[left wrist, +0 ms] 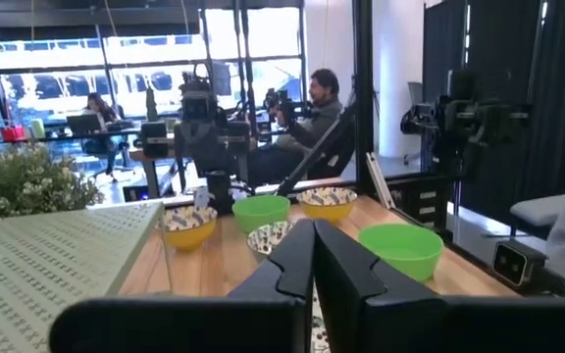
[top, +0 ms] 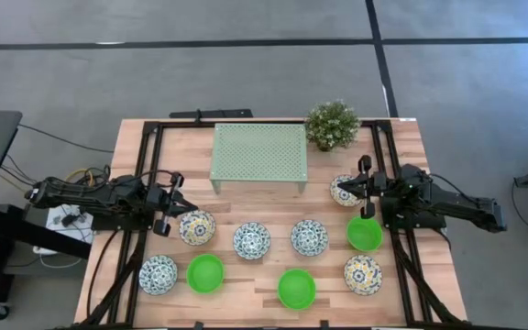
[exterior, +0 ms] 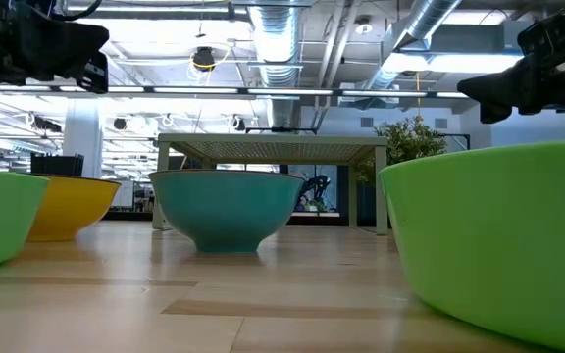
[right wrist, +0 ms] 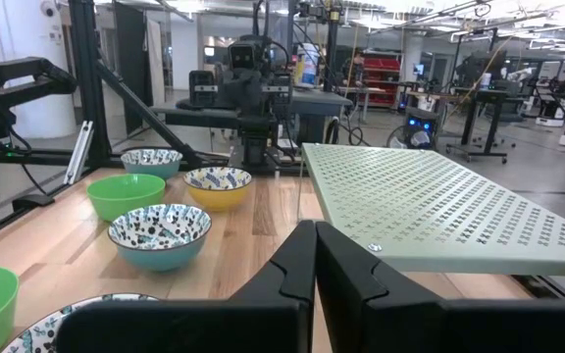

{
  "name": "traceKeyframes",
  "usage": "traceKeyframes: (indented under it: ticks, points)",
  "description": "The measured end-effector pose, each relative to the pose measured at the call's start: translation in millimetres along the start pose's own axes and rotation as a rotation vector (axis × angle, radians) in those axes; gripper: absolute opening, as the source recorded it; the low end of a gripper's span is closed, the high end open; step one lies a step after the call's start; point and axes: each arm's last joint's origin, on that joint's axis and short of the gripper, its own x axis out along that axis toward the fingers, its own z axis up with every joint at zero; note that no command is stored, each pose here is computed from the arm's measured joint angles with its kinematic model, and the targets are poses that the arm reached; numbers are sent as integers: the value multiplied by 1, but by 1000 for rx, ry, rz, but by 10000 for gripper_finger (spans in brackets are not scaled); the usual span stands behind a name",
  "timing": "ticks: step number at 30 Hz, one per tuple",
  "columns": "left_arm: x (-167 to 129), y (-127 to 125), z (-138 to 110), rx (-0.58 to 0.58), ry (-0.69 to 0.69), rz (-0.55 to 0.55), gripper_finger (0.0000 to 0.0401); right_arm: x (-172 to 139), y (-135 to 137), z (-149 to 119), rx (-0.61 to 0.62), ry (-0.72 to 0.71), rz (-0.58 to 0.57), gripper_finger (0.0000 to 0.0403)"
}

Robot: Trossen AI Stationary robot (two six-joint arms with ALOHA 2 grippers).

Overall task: Pick & Place Mini bowls
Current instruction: Put the left yellow and white bowl on the shelf

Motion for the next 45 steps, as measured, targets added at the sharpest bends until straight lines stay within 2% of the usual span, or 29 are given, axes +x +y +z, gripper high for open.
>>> traceKeyframes:
  ticks: [3, 8, 11, 15, 17, 23, 28, 33, 39, 43, 45]
  points:
    - [0, 1, 2, -22, -16, 44, 11, 0, 0, 0, 0, 0, 0, 5]
    - [-1, 6, 2, -116, -17, 190, 18, 0, 0, 0, 0, 0, 0, 5]
    - [-1, 7, 6, -124, -32, 235, 42, 0, 0, 0, 0, 0, 0, 5]
    - [-2, 12, 25, -127, -86, 328, 86, 0, 0, 0, 0, 0, 0, 5]
    - [0, 13, 35, -128, -95, 341, 103, 0, 0, 0, 0, 0, 0, 5]
    - [16, 18, 70, -114, -77, 341, 121, 0, 0, 0, 0, 0, 0, 5]
    - [42, 22, 86, -71, 83, 316, 121, 0, 0, 0, 0, 0, 0, 5]
    - [66, 16, 75, -65, 272, 257, 121, 0, 0, 0, 0, 0, 0, 5]
    - [83, -14, 55, -52, 413, 103, 121, 0, 0, 0, 0, 0, 0, 5]
    - [83, -30, 50, -105, 448, 82, 121, 0, 0, 0, 0, 0, 0, 5]
    - [80, -37, 46, -171, 494, 92, 121, 0, 0, 0, 0, 0, 0, 5]
